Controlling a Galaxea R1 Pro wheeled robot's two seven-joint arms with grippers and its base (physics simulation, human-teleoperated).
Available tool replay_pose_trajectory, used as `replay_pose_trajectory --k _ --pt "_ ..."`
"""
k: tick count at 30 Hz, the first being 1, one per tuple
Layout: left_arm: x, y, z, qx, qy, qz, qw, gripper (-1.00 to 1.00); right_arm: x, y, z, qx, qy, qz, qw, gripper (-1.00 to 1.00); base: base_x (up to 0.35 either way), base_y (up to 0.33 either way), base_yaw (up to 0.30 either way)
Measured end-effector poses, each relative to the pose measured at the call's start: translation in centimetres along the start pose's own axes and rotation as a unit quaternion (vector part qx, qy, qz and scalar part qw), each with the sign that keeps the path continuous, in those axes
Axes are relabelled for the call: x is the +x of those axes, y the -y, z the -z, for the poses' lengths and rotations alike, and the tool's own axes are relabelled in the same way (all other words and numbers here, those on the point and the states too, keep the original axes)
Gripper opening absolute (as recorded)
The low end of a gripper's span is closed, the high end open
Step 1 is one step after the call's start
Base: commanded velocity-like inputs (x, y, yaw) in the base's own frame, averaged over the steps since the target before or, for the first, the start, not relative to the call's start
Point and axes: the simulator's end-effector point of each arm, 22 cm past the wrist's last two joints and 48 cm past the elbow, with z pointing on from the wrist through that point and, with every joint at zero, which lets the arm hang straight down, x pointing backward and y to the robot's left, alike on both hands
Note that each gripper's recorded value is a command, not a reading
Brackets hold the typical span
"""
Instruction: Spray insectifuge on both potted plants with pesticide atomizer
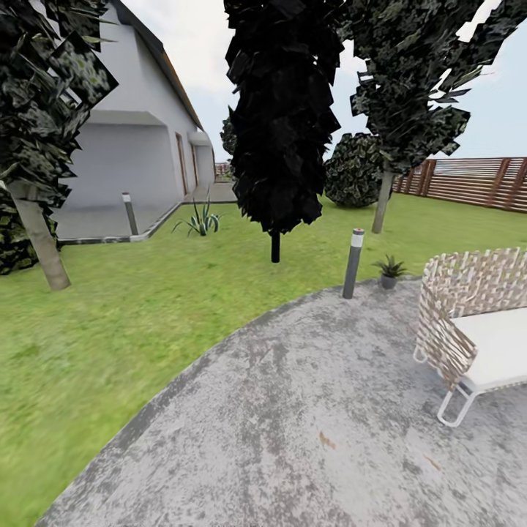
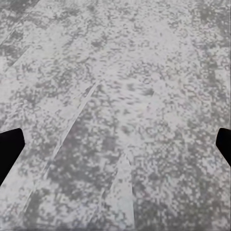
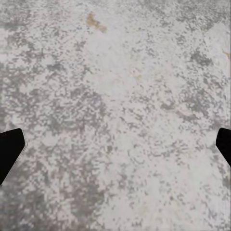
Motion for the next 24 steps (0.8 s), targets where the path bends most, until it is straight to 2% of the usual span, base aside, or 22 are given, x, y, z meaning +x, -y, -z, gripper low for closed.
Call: replay_pose_trajectory --k 24 --pt "3.9 0.0 -3.2 0.0 0.0 0.0 1.0 1.0 4.0 -0.6 -3.0 0.0 0.001 0.0 1.0 1.0 0.0 0.0 0.277"
